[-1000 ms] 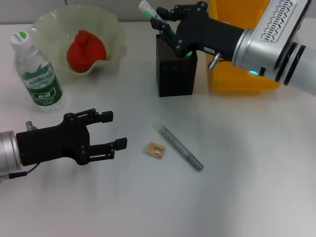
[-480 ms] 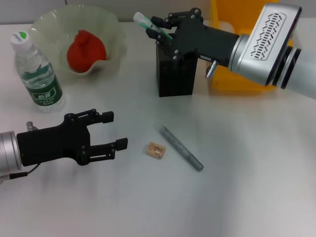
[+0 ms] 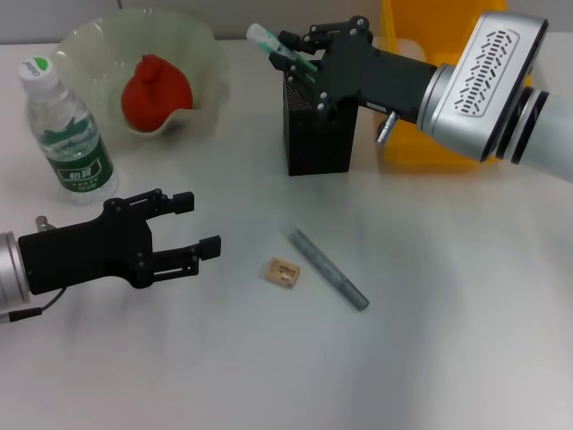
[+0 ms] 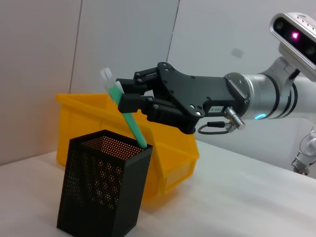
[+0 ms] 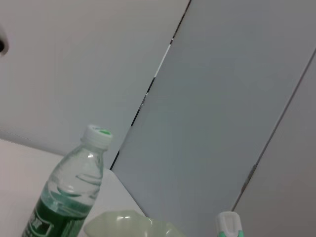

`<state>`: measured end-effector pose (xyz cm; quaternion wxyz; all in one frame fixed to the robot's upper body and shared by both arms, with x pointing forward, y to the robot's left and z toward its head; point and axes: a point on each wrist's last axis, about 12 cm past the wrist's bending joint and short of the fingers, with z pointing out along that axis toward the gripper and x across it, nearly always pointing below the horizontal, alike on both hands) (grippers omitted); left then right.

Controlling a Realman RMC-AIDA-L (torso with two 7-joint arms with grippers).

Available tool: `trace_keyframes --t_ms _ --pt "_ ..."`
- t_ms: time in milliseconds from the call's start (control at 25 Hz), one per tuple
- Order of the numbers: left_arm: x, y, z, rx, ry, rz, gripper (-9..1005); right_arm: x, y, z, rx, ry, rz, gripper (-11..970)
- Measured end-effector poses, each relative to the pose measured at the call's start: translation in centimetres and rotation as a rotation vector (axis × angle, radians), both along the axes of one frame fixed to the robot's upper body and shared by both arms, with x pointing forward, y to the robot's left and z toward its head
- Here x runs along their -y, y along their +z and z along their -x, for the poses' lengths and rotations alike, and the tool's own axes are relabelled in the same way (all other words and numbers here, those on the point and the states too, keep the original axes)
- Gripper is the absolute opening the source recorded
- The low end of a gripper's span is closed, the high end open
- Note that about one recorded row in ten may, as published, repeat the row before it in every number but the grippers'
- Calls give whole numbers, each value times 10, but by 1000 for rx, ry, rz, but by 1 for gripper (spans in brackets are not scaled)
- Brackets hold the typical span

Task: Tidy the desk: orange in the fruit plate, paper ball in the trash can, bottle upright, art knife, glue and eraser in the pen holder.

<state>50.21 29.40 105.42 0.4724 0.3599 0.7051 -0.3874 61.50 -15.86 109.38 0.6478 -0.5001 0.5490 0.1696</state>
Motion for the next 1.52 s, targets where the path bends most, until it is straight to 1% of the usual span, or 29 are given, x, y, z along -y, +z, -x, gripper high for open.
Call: trace_keyframes --t_ms 400,680,920,1240,1440,1480,1520 --pt "-1 -1 2 -19 21 17 801 0 -1 -1 104 8 83 224" --pt "-1 -1 2 -21 23 20 801 0 -2 -1 115 9 90 228" --pt "0 1 -1 -24 26 28 801 1 4 -6 92 -59 3 232" --pt "0 2 -3 -39 38 40 801 -5 10 -8 102 -36 -17 237" --pt "0 3 -4 -40 44 48 801 -8 9 -8 44 -33 -47 240" --pt "0 3 -4 -40 44 48 801 -7 9 -9 7 -48 -80 241" --pt "0 3 -4 -40 46 50 801 -7 9 -9 7 -48 -80 242"
